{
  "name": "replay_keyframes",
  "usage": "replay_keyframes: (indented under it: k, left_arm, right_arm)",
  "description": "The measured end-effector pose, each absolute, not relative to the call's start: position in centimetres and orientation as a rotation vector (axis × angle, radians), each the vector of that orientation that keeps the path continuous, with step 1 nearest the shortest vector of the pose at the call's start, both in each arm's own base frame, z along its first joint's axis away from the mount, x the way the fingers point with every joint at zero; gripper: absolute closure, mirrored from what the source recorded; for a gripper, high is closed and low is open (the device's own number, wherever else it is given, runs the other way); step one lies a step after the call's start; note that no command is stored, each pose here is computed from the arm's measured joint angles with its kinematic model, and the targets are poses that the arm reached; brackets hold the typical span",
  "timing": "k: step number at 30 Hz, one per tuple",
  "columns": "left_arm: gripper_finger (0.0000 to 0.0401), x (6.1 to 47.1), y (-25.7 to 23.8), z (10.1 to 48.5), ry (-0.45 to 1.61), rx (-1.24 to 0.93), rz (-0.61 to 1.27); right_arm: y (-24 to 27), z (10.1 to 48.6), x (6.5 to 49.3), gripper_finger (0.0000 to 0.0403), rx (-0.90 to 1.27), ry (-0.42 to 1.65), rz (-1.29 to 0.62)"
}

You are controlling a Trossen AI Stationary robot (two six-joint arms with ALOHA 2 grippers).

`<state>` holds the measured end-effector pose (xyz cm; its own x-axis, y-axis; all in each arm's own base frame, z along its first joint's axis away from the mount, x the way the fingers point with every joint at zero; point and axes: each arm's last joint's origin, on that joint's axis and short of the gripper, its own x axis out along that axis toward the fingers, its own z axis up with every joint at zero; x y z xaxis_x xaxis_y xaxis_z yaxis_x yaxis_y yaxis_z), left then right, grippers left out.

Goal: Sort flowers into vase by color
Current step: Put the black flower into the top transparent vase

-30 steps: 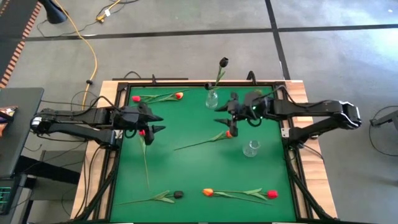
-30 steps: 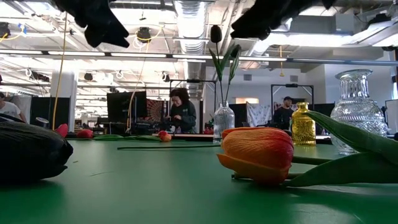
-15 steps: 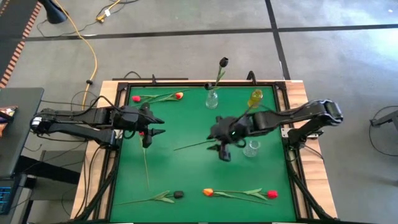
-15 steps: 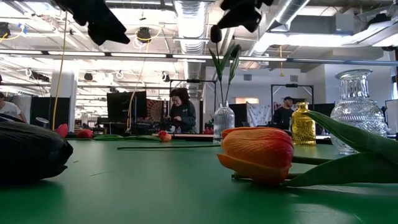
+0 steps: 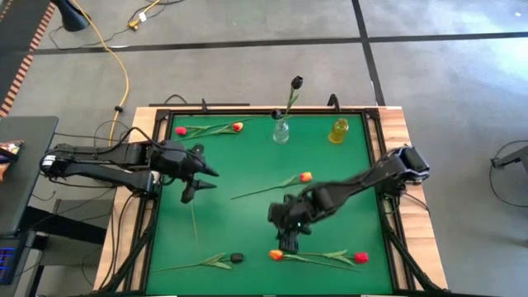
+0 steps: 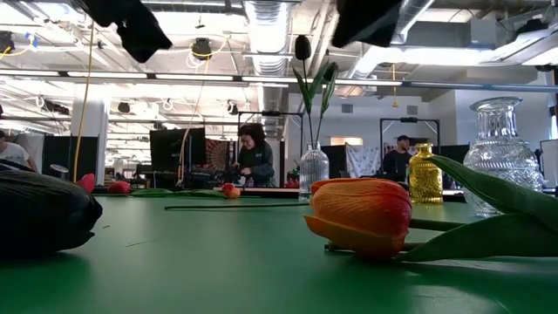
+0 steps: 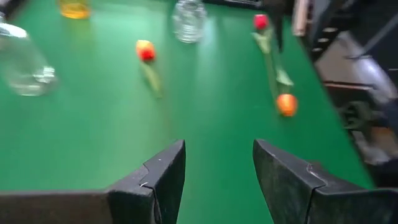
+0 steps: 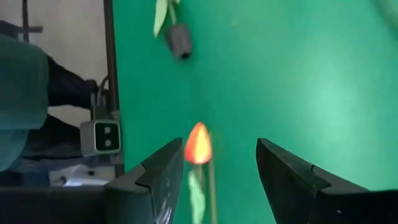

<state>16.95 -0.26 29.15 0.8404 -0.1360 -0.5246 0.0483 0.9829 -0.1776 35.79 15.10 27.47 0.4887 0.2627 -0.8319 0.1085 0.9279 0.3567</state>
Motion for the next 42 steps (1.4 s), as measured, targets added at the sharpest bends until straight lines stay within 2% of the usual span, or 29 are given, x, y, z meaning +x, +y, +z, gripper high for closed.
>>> replay_keyframes:
  k: [10,21,28,36,42]
  left_arm:
    - [0.0225,16.3,-4.5,29.1,0.624,-0.300,-0.304]
    - [0.0225,15.4,-14.5,26.6,0.782,-0.345,-0.437]
    - [0.0233,15.1,-19.9,23.0,0.932,-0.429,-0.321]
    - [0.0272,16.2,-24.9,19.4,1.077,-0.295,-0.205]
    - [0.0269,17.0,-26.1,16.3,1.145,-0.200,-0.113]
  right_arm:
    - [18.8,25.9,34.7,0.0175,0.402,1.141,0.113]
    - [18.9,25.8,33.8,0.0175,0.274,1.194,0.151]
    - [19.0,25.7,33.6,0.0175,0.181,1.193,0.211]
    - [19.0,25.8,33.6,0.0175,0.100,1.182,0.266]
    - [18.9,25.7,33.6,0.0175,0.100,1.184,0.266]
